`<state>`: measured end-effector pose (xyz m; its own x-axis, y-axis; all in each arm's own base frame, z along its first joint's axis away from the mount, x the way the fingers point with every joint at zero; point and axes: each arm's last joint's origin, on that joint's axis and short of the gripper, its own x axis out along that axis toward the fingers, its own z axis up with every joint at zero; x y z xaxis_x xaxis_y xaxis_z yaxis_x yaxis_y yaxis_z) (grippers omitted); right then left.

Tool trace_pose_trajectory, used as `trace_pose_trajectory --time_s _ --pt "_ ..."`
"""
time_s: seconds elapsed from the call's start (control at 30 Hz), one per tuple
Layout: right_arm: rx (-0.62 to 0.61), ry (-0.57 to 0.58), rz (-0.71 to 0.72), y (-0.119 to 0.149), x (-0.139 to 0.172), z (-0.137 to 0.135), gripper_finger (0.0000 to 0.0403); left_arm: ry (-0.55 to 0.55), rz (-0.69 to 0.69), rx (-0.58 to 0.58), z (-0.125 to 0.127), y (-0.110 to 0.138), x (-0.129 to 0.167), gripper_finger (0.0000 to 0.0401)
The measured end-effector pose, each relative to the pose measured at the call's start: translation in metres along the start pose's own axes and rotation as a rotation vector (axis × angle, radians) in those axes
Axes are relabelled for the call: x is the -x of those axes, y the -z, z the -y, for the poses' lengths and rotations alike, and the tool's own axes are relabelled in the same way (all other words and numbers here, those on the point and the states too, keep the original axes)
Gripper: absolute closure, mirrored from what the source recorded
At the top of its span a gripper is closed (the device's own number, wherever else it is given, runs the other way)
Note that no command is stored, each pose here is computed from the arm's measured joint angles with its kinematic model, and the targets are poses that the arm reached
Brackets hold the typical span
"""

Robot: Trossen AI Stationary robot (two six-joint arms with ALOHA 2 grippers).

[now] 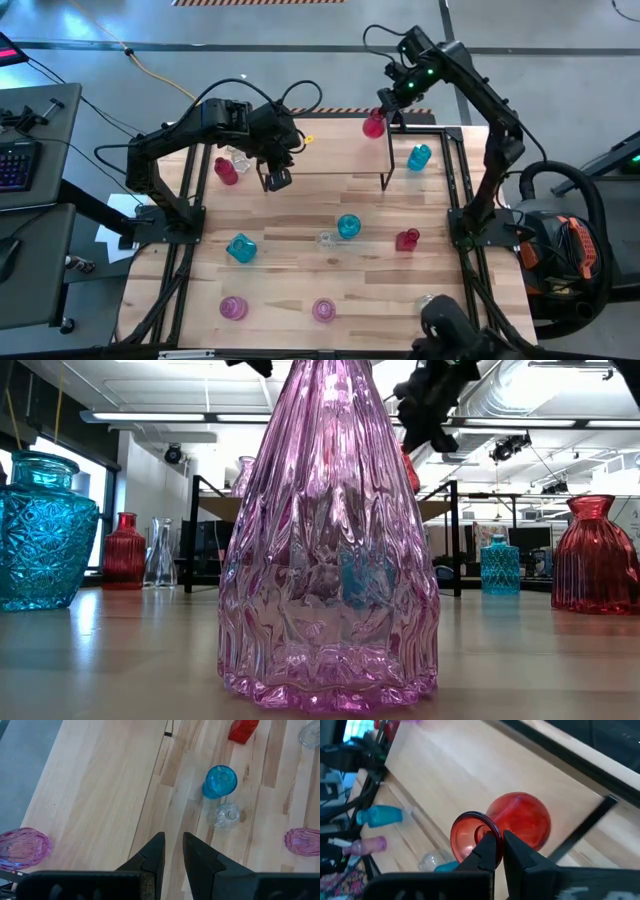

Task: Sort vases onto shelf
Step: Put the top right red vase on the shelf

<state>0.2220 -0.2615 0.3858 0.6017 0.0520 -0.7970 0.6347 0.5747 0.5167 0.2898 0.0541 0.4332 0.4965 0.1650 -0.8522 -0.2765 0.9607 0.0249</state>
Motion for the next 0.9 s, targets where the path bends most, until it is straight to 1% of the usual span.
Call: trace_pose_trajectory --time_s 0.13,0.43,0.53,0.9 --pt "0.01 -0.003 -0.018 -0.004 -0.008 0.003 0.0403 0.0 0.0 0.0 0.0 0.0 0.0 0.0343" --pt "0.045 0.005 -0.029 -0.009 -0.017 0.011 0.0403 0.0 0.001 0.0 0.0 0.0 0.0 0.0343" --pt "0.04 0.008 -0.04 -0.011 -0.022 0.014 0.0403 0.0 0.001 0.0 0.0 0.0 0.0 0.0343" --pt "0.057 0.059 -0.028 -0.013 -0.022 0.016 0.0402 0.0 0.001 0.0 0.0 0.0 0.0 0.0343"
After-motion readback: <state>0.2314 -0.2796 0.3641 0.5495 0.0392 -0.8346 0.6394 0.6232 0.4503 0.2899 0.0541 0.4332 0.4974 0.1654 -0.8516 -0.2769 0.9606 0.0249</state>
